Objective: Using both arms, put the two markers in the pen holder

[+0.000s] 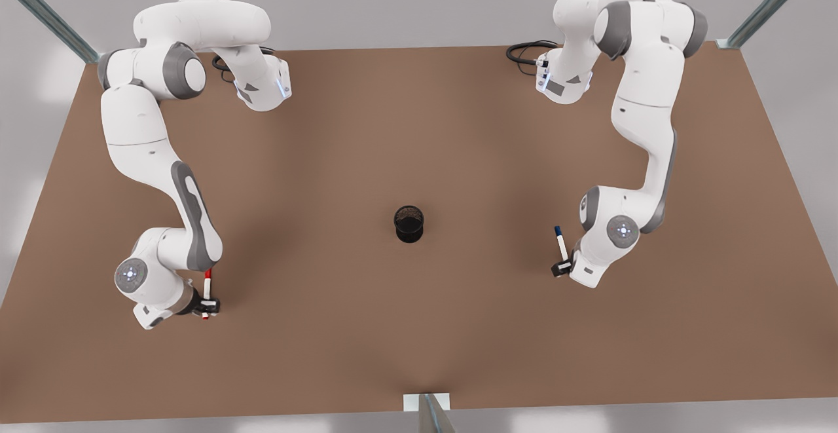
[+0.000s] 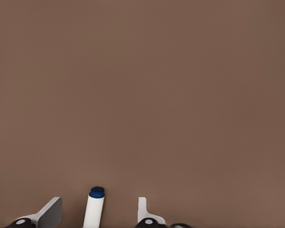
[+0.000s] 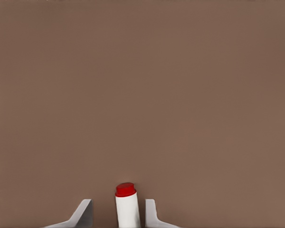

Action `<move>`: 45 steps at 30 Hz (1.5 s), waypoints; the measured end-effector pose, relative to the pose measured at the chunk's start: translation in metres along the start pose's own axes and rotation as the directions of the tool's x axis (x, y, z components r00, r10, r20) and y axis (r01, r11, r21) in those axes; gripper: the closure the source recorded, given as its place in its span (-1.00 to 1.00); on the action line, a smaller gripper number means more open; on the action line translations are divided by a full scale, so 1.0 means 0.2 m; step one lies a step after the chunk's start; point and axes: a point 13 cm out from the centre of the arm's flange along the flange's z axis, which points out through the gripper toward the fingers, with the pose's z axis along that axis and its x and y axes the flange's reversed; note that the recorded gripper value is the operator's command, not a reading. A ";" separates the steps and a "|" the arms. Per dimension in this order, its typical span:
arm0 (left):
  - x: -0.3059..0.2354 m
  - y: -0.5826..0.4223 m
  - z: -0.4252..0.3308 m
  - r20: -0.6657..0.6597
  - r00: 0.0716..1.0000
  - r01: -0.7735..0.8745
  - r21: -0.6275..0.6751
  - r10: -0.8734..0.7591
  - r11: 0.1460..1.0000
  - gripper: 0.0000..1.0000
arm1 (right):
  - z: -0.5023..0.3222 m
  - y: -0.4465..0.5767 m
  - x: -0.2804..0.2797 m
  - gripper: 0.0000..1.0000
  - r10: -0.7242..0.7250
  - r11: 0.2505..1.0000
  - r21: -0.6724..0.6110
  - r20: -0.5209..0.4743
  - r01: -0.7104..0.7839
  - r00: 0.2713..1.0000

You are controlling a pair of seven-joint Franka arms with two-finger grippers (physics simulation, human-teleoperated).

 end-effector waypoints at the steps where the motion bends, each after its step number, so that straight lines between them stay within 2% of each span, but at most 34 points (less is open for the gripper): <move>1: 0.00 0.01 0.01 -0.002 1.000 0.005 -0.002 -0.005 1.000 -0.22 | 0.00 -0.01 0.00 0.09 -0.002 1.000 0.002 0.004 0.002 1.000; 7: 0.01 0.03 0.04 -0.001 1.000 0.014 -0.015 -0.014 1.000 0.16 | 0.01 -0.01 0.00 0.18 -0.014 1.000 0.005 0.010 0.014 1.000; 8: 0.01 0.03 0.04 0.000 1.000 0.014 -0.017 -0.014 1.000 0.17 | 0.02 0.00 0.00 0.19 -0.015 1.000 0.005 0.010 0.015 1.000; 10: 0.00 0.03 0.04 0.002 1.000 0.015 -0.020 -0.015 1.000 0.17 | 0.02 0.00 0.00 0.43 -0.017 1.000 0.004 0.011 0.017 1.000; 14: 0.01 0.04 0.06 -0.001 1.000 0.018 -0.025 -0.018 1.000 0.19 | 0.01 0.00 -0.01 0.57 -0.024 1.000 0.000 0.018 0.024 1.000; 15: 0.01 0.04 0.06 0.000 1.000 0.020 -0.025 -0.020 0.999 0.27 | -0.02 0.01 -0.02 0.57 -0.028 1.000 -0.002 0.026 0.028 0.999; 17: 0.01 0.04 0.06 0.001 1.000 0.024 -0.028 -0.024 0.999 0.57 | -0.18 0.07 -0.09 0.57 -0.045 0.999 -0.005 0.060 0.046 0.997; 21: 0.00 0.04 0.05 0.005 0.999 0.035 -0.031 -0.035 0.999 0.57 | -0.62 0.36 -0.24 0.57 -0.107 0.993 -0.033 0.140 0.112 0.984; 25: -0.01 0.04 0.04 0.011 0.999 0.046 -0.030 -0.046 0.998 0.57 | -0.91 0.91 -0.31 0.57 -0.183 0.974 -0.102 0.188 0.205 0.965; 30: -0.18 -0.04 -0.25 0.045 0.998 0.047 -0.020 -0.046 0.999 0.57 | -1.23 1.67 -0.32 0.57 -0.274 0.938 -0.129 0.298 0.323 0.914; 36: -0.21 -0.05 -0.63 0.001 1.000 0.001 -0.042 -0.001 0.999 0.57 | -1.49 2.47 -0.12 0.57 -0.373 0.882 -0.088 0.473 0.464 0.798; 40: -0.12 -0.10 -0.86 -0.076 0.995 -0.059 -0.023 0.057 0.998 0.57 | -1.65 2.85 0.11 0.57 -0.460 0.838 0.026 0.570 0.545 0.681; 45: 0.06 -0.22 -1.00 -0.170 0.962 -0.208 0.052 0.214 0.977 0.57 | -1.62 3.07 0.42 0.57 -0.559 0.786 0.184 0.620 0.591 0.551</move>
